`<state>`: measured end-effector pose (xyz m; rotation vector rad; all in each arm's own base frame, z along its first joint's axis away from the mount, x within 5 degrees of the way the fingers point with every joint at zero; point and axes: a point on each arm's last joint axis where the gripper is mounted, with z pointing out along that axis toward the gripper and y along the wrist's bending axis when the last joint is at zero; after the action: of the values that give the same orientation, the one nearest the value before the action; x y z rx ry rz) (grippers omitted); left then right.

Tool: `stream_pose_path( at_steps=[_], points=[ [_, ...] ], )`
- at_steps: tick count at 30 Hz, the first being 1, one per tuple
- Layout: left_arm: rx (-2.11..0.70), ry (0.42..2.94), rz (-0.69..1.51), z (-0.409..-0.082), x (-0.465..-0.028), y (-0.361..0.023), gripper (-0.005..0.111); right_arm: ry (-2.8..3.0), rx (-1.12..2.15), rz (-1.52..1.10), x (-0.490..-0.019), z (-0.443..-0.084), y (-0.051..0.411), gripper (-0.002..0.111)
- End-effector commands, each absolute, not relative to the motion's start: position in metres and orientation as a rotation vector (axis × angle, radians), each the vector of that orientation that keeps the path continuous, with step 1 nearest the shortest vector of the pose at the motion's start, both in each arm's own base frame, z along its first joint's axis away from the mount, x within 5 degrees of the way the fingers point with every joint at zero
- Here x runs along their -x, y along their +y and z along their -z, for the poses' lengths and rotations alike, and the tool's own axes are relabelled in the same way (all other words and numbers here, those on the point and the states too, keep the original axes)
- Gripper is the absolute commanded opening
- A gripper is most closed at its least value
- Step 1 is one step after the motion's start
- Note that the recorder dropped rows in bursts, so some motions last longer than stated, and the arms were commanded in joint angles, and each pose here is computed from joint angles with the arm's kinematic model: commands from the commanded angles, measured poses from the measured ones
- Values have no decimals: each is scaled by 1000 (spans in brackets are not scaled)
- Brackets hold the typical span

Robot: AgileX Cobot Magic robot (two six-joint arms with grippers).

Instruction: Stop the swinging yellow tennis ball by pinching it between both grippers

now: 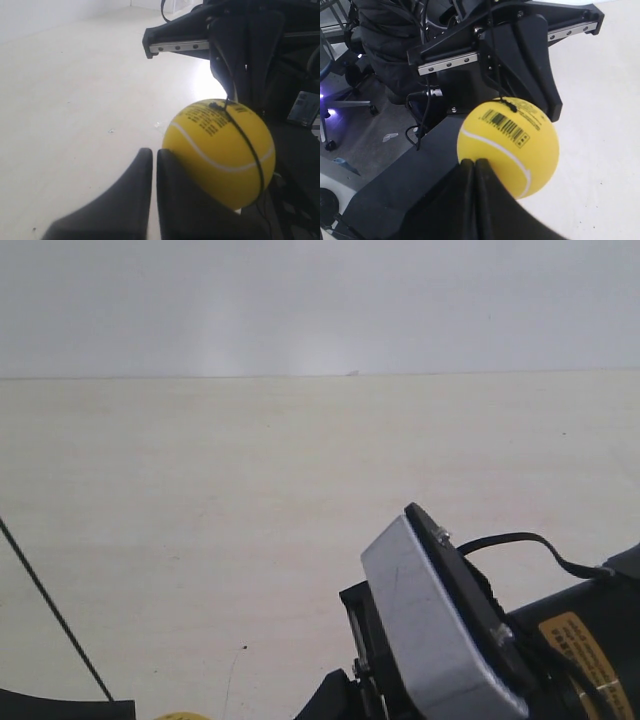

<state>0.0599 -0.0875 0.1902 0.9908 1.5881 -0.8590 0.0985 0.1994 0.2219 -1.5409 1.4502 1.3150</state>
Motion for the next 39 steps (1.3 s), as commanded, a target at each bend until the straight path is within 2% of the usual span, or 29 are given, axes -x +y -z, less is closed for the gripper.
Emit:
stream_pose_path(
  at_steps=[1,17,25,32,39],
  points=[
    [-1044,1526,951,-193,-52,-91,5,1482,1473,-1280,-105,-224,201,0],
    [-995,1582,879,-190,-58,-88,5,1457,1484,-1261,-106,-225,200,0],
    [-973,1602,859,-189,-61,-87,5,1438,1448,-1179,-104,-239,193,0],
    [-756,1717,734,-187,-77,-77,5,1423,1408,-1086,-101,-254,183,0],
    [-745,1726,723,-186,-78,-76,5,1412,1405,-1057,-98,-258,179,0]
  ],
)
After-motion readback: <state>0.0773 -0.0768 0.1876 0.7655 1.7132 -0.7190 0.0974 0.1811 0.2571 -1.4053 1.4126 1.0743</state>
